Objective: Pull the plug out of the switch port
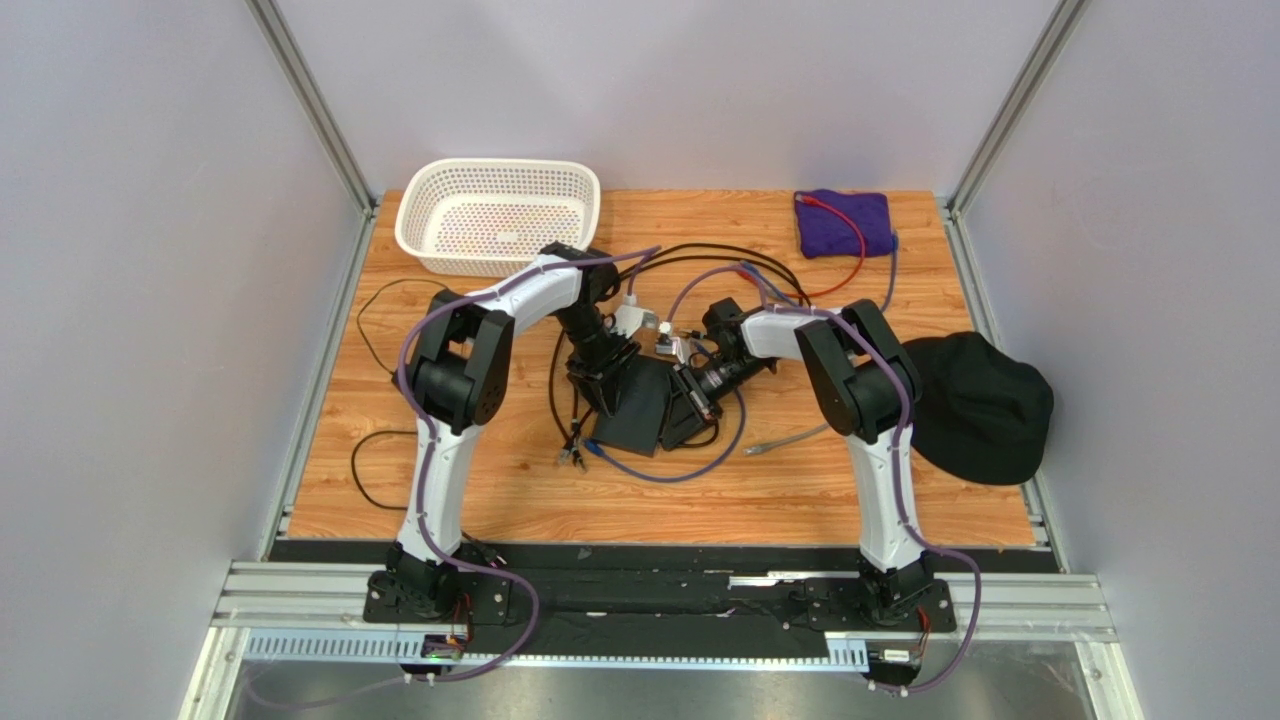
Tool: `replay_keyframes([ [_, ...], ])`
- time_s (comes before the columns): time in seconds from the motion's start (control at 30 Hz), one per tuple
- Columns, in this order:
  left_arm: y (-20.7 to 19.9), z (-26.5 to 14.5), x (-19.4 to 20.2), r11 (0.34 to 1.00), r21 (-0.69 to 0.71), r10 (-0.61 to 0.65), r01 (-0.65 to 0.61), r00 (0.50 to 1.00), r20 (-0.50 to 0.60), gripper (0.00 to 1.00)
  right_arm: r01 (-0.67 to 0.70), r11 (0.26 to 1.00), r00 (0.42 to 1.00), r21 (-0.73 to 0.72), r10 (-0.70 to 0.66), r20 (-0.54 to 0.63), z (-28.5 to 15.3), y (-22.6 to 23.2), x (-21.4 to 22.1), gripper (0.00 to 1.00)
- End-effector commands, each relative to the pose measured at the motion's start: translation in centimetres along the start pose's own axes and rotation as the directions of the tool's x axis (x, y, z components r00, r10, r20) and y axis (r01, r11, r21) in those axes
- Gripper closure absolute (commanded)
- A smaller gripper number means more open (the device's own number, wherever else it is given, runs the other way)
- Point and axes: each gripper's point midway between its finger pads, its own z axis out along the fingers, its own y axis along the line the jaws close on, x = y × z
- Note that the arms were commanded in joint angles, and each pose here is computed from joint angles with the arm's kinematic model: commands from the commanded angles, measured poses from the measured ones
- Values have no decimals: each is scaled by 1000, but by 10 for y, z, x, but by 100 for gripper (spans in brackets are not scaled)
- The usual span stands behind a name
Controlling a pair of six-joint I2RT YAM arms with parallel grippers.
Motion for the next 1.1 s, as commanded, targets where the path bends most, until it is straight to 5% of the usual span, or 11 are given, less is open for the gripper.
replay_keyframes([
  [0.0, 32, 17, 2, 993, -109, 35, -40, 998, -50, 54, 70, 983, 997, 167, -61, -56, 11, -51, 9, 93],
  [0.37, 33, 18, 3, 993, -110, 38, -44, 998, -57, 55, 117, 988, 991, 100, -123, 49, -10, -30, -1, 98],
  [0.6, 34, 13, 6, 990, -127, 50, -57, 997, -58, 55, 15, 1000, 998, 25, -13, -64, -22, -16, 4, 99],
  [0.73, 31, 4, 1, 987, -137, 81, -86, 996, -39, 55, 63, 997, 998, 46, -62, -26, -42, -13, -1, 99],
  [0.93, 3, -41, -33, 987, -66, 152, -144, 978, 140, 56, 166, 966, 968, 196, -198, 156, -110, -1, -44, 99],
  [1.07, 4, -92, -50, 986, -78, 166, -149, 943, 289, 55, 192, 902, 890, 387, -326, 319, -185, 0, -104, 98],
])
